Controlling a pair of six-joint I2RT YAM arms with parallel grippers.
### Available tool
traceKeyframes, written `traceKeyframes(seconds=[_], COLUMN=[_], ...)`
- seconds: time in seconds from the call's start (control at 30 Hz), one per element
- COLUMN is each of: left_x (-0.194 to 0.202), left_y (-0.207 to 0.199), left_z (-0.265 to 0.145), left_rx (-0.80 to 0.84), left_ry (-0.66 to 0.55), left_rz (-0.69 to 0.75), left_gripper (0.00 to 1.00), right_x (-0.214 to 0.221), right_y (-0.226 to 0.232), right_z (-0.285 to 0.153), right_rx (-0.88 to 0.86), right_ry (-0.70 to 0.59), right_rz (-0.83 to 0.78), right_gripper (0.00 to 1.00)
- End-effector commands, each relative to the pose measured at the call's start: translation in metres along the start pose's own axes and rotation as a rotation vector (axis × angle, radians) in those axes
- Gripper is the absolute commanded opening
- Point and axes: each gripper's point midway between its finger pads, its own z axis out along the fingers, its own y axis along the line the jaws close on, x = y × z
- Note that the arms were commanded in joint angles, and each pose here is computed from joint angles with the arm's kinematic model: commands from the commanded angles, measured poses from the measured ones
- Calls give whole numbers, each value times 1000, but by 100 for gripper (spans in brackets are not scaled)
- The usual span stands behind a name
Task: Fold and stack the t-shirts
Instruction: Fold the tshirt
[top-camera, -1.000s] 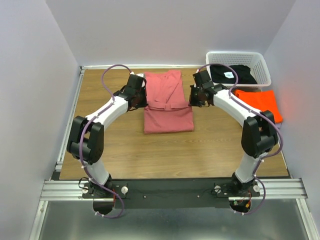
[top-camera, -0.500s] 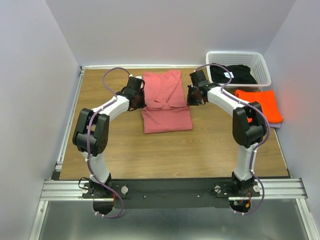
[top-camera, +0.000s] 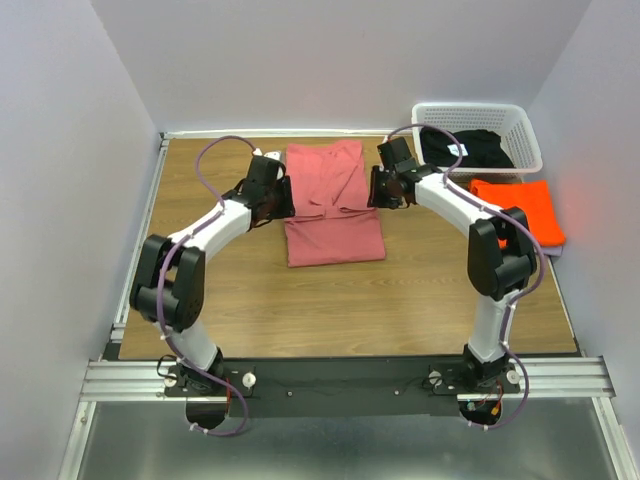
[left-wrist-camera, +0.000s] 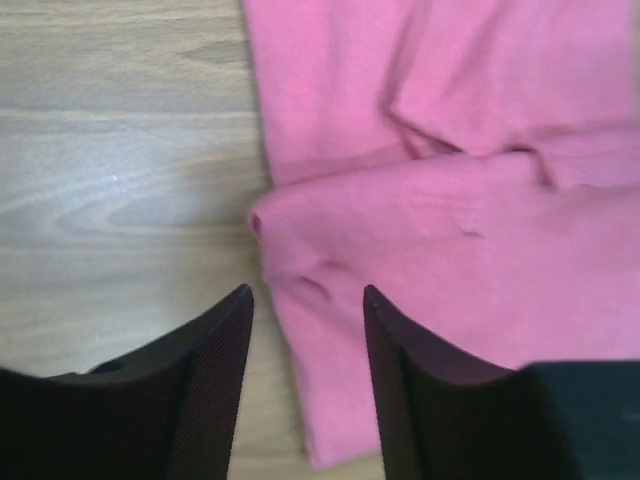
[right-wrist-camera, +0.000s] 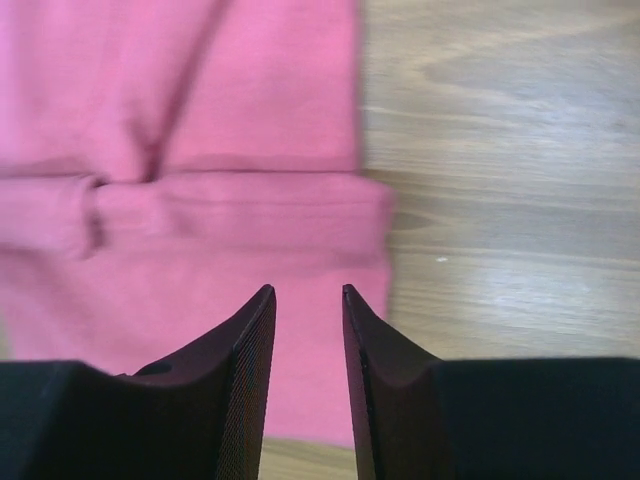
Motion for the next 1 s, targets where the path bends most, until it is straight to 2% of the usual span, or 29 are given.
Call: traceKeyframes(seconds=[0.0,0.03,0.1,0.2,0.23,0.43,0.7,0.97], left_x=[-9,-4,17,49,51,102,152,196], left_y=[-35,-43,-68,-81,-87,-94,-86,-73], left_z=[-33,-36,-36,-24,-20,19,16,-17], left_rx=[53,64,101,116,129,122,128,143], left_ry=[-105,-104,-90,-41,-48,84,181,260], left_rz=[11,26,62,87,86,154,182,203], left_gripper=[47,42,40,30,22,18,14,14], right_x=[-5,-3,7,19,21,32,27,-44], right_y=[42,55,63,78,79,98,91,75], right_z=[-25,-25,-18,-4,0,28,64,67], right_rx=[-119,-153,-185,-237,-244,-324,-263,-206], right_ry=[-55,-61,-41,-12,-6,43,37,-120], right_rz=[-46,-55,-54,-44,-40,-9,-21,25], right_gripper=[36,34,27,19,17,11,11,12])
